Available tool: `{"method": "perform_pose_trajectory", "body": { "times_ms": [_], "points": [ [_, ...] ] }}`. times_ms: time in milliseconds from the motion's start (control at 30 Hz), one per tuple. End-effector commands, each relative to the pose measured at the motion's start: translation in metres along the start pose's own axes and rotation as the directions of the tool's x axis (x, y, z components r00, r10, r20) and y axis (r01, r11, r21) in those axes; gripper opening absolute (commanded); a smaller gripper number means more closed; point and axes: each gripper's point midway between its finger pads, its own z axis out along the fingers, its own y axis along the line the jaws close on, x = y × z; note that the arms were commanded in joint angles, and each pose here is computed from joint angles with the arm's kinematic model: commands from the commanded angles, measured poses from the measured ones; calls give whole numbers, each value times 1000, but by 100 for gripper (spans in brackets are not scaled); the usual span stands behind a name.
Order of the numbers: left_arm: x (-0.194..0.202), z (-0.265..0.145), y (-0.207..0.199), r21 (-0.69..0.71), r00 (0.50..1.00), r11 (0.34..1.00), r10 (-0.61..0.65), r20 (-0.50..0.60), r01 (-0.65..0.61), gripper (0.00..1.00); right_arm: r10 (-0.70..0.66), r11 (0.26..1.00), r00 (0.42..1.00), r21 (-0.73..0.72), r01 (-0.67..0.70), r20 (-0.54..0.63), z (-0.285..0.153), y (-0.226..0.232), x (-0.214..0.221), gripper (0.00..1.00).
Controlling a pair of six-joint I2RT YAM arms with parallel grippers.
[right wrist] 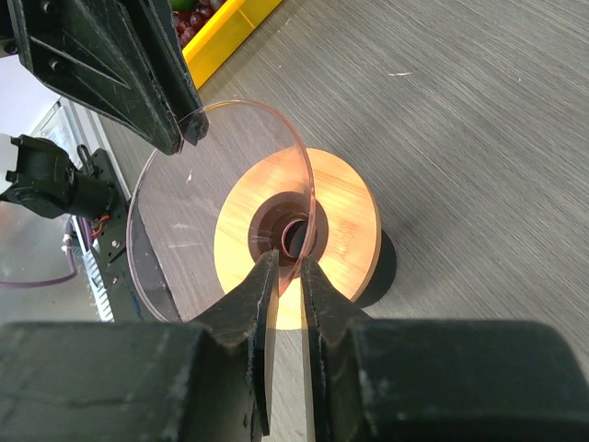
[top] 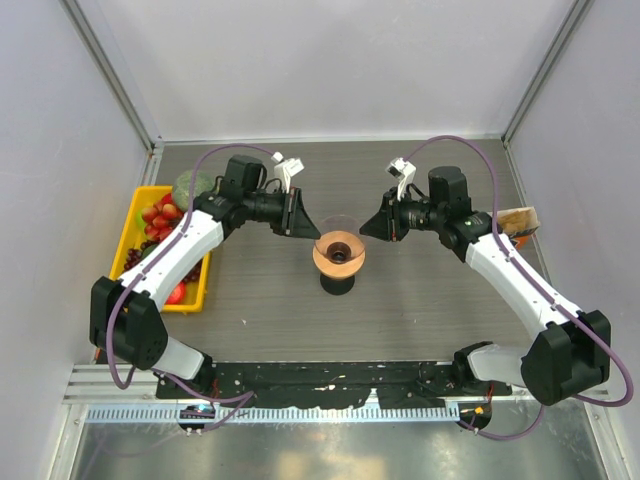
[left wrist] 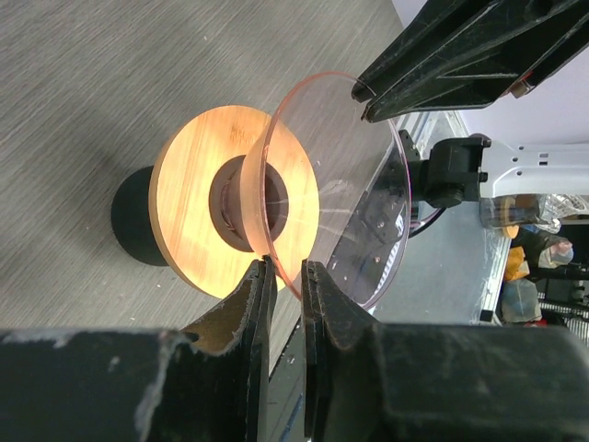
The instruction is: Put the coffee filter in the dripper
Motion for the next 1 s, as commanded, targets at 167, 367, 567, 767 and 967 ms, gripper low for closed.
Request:
{"method": "perform_pose_trajectory", "body": {
  "times_ms": [167,367,567,767,967],
  "points": [
    [38,17,31,-87,994,996,-12,-109,2,9,-12,997,997,79,18,-78,7,-24,29,5],
    [44,20,36,-86,992,996,-21,-127,10,7,-12,997,997,70,17,-78,7,-22,26,5],
    [52,21,43,-102,990,995,-18,-142,3,6,-17,997,996,68,22,-84,10,-23,27,5],
    [59,23,48,-109,987,994,-29,-159,12,5,-20,998,996,66,26,-85,11,-22,26,5],
    [64,23,53,-119,985,993,-29,-171,9,4,-15,997,995,68,22,-101,13,-24,33,5]
  ]
}}
